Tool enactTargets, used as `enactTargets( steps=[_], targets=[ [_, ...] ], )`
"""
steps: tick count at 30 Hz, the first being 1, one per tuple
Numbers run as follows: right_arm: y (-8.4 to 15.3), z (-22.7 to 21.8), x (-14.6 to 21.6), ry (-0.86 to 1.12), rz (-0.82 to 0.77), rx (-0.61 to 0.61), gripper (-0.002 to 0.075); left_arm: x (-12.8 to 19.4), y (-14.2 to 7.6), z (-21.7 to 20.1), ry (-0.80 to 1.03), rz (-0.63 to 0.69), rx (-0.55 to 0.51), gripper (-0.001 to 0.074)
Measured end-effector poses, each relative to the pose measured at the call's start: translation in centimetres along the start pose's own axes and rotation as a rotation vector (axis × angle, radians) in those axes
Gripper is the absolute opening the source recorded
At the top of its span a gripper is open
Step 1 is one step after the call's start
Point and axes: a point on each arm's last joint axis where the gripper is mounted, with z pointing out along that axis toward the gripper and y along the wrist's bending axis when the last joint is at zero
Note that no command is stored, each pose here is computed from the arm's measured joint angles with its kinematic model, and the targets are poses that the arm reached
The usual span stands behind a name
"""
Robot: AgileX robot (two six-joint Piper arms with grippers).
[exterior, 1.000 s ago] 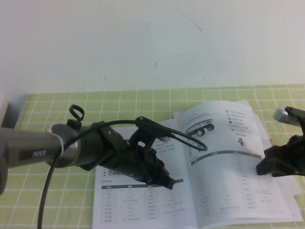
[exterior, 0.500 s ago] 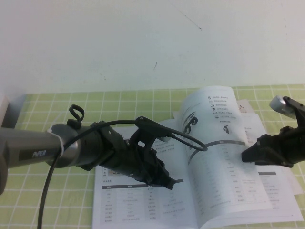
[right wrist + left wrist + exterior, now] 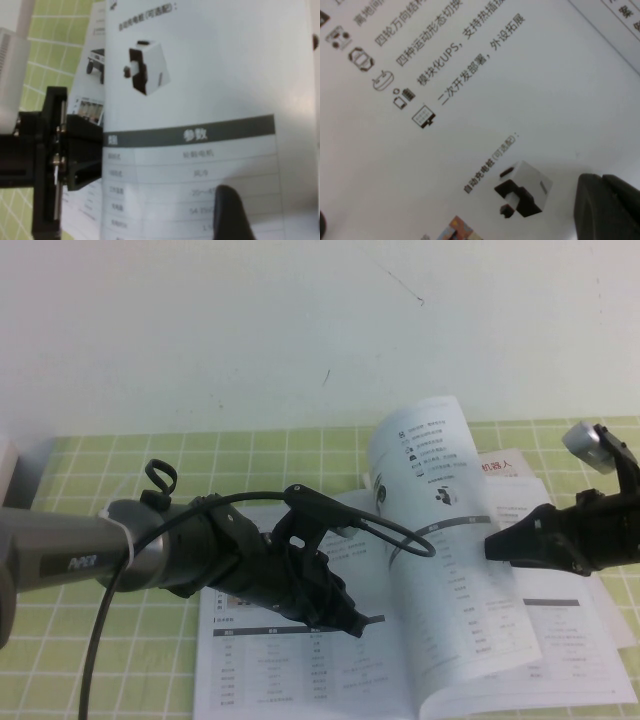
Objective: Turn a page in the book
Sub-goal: Open the closed book
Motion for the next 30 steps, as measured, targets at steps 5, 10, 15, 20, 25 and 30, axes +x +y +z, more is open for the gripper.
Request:
enactTargets(
  steps=[5,10,15,20,25,30],
  targets=[
    [0.4,0.0,0.1,0.005,-0.034,-0.048,0.0364,0.0,0.0,0.0,0.000,0.000,0.000,-0.0004],
    [1.2,-0.1,0.0,-0.005,-0.073,-0.128,0.0364,0.0,0.0,0.0,0.000,0.000,0.000,-0.0004],
    [1.8,-0.2,-0.2,-0.029,-0.104,-0.193,0.0364,0.0,0.0,0.0,0.000,-0.005,0.000,-0.0004],
    [2.1,-0.3,-0.3,-0.043,-0.116,-0.235,0.0364,0.0,0.0,0.0,0.000,-0.005,0.000,-0.0004],
    [2.6,-0.4,-0.4,-0.065,-0.129,-0.284,0.0364,0.0,0.0,0.0,0.000,-0.005,0.000,-0.0004],
    [2.8,-0.4,-0.5,-0.074,-0.137,-0.306,0.0364,0.0,0.0,0.0,0.000,-0.005,0.000,-0.0004]
  ],
)
